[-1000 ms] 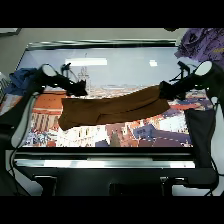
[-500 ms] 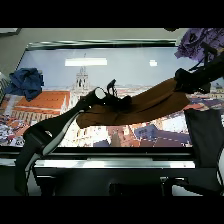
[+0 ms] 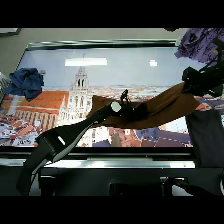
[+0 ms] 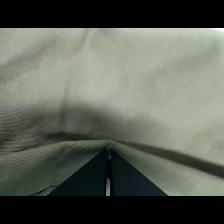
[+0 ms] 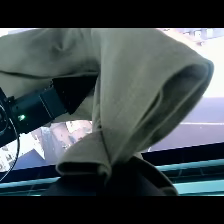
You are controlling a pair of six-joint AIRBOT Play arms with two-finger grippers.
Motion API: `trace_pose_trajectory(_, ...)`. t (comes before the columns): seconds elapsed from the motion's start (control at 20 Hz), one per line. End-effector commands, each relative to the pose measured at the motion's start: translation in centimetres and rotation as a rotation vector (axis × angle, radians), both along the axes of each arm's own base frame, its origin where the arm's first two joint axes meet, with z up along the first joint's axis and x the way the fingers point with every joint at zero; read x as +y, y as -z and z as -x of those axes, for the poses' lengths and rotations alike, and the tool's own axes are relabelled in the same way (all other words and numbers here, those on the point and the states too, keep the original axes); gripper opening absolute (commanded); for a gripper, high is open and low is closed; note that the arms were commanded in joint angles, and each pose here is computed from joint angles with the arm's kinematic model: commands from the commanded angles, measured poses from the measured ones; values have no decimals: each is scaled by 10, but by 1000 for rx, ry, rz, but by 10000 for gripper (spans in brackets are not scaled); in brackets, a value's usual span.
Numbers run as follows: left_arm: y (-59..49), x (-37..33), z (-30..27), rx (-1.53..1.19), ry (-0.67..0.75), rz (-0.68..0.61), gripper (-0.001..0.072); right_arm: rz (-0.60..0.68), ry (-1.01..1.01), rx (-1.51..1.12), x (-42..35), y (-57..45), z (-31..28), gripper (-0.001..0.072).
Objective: Fold the clothes and pants, and hang the long-sleeved shirts on hangers.
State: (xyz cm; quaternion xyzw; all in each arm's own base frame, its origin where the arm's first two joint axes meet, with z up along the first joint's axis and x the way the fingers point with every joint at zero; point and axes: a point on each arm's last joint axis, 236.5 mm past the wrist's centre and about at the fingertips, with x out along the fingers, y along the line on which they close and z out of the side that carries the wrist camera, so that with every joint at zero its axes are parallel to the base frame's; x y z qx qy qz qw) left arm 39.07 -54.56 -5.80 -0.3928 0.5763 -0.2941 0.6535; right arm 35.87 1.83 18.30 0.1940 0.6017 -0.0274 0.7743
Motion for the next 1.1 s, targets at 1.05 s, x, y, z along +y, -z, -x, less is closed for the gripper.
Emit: trace_pose_trajectory(1.05,-219,476,-97,-220,-305,-449,16,-300,-158,-6,336,142,-67,30)
